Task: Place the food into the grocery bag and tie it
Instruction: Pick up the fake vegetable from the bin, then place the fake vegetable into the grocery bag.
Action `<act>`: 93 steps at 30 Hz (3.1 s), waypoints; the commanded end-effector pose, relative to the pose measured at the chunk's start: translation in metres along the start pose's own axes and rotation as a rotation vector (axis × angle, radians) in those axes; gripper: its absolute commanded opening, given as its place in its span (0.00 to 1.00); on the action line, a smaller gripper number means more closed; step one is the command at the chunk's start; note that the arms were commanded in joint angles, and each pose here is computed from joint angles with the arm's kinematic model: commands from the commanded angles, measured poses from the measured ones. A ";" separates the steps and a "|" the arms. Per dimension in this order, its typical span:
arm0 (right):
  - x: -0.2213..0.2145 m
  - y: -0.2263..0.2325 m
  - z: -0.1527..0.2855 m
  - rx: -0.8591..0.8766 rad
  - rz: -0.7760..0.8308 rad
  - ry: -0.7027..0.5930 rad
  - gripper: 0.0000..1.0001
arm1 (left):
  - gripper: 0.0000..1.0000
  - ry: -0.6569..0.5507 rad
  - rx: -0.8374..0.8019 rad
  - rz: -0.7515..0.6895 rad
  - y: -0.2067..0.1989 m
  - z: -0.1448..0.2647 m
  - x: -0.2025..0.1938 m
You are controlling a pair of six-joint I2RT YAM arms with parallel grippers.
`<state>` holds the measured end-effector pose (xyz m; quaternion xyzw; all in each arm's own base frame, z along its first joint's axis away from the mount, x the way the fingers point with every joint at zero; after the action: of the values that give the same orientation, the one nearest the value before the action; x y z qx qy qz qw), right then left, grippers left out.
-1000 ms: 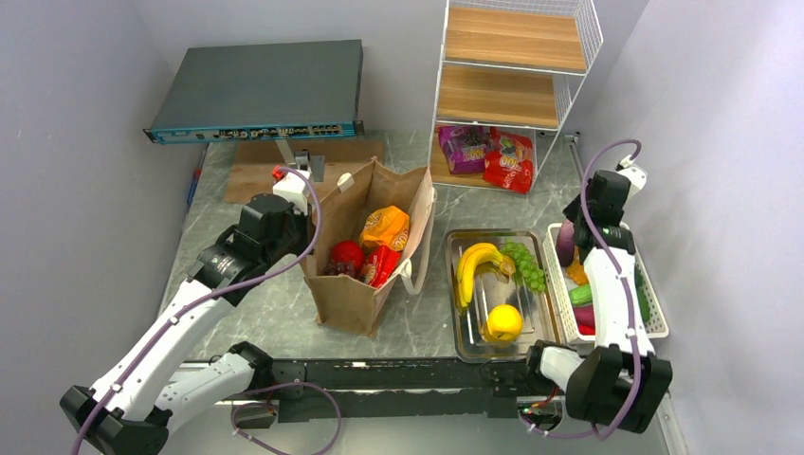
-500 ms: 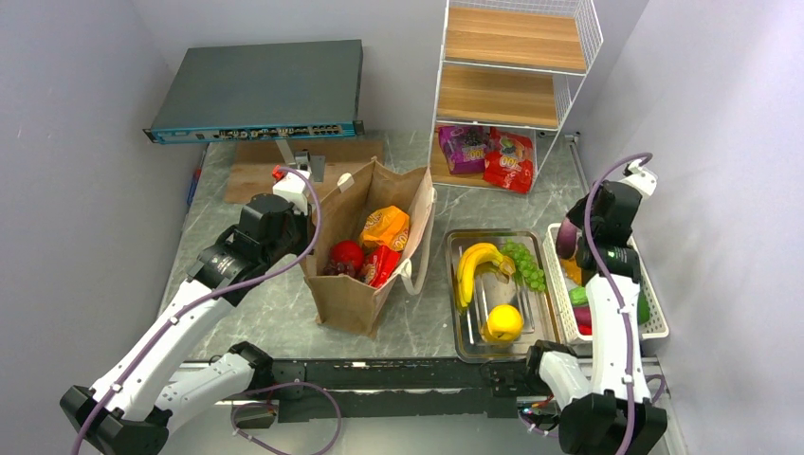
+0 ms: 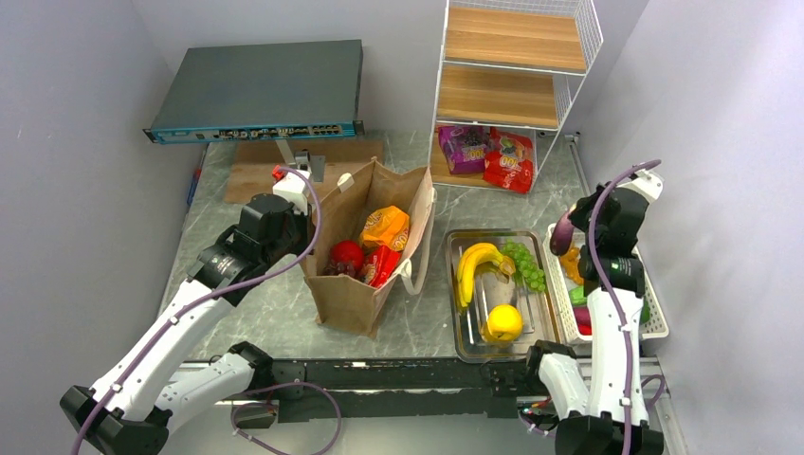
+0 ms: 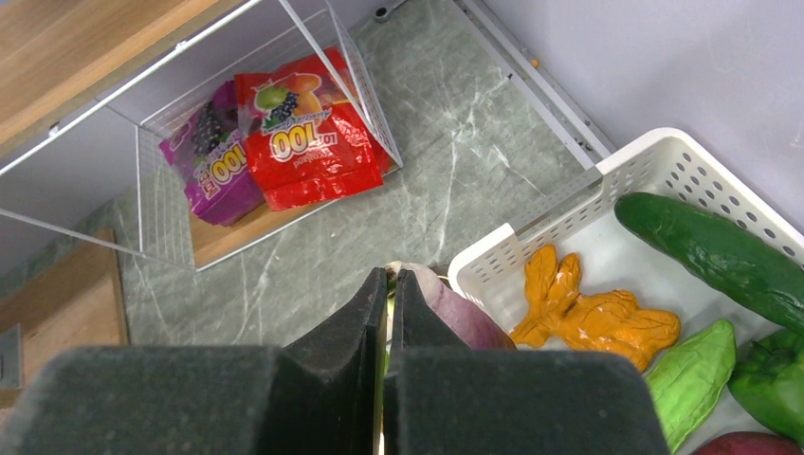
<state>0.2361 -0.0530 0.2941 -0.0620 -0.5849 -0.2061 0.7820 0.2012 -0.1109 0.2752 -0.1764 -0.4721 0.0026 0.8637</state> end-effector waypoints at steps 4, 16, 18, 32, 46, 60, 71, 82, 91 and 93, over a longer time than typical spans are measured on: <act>0.030 0.010 0.021 0.079 -0.031 -0.093 0.00 | 0.00 -0.116 -0.032 -0.002 -0.007 0.003 0.023; 0.047 0.036 0.036 0.304 -0.047 -0.111 0.00 | 0.00 -0.118 -0.037 -0.003 -0.007 0.004 0.023; 0.050 0.046 0.040 0.392 -0.057 -0.109 0.00 | 0.00 -0.119 -0.036 -0.001 -0.007 0.004 0.023; 0.111 0.117 0.101 0.798 -0.051 -0.170 0.00 | 0.00 -0.120 -0.038 -0.001 -0.007 0.005 0.023; 0.110 0.222 0.145 1.157 -0.071 -0.067 0.00 | 0.00 -0.124 -0.034 -0.002 -0.007 0.006 0.024; 0.049 0.315 0.172 1.324 -0.098 0.080 0.00 | 0.00 -0.130 -0.039 -0.002 -0.007 0.008 0.024; -0.016 0.333 0.151 1.248 -0.279 0.203 0.00 | 0.00 -0.132 -0.043 0.000 -0.007 0.008 0.025; -0.074 0.354 0.132 1.196 -0.299 0.353 0.00 | 0.00 -0.128 -0.039 -0.002 -0.007 0.008 0.024; -0.109 0.360 0.112 1.097 -0.280 0.393 0.00 | 0.00 -0.132 -0.041 -0.001 -0.007 0.008 0.025; -0.114 0.363 0.111 1.095 -0.267 0.408 0.00 | 0.00 -0.132 -0.042 -0.001 -0.007 0.008 0.025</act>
<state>0.2505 0.3334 0.2775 0.4628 -0.4436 0.0262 0.7671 0.2008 -0.1106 0.2756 -0.1766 -0.4725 0.0027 0.8635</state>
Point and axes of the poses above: each gripper's point midway between its finger pads, its own z axis back along the fingers, its own y axis along the line the jaws close on, x = y × z, the point moved 7 cm from there along z, back along the fingers, and after that the axes turned 12 degrees about z, right-handed, at the moved point
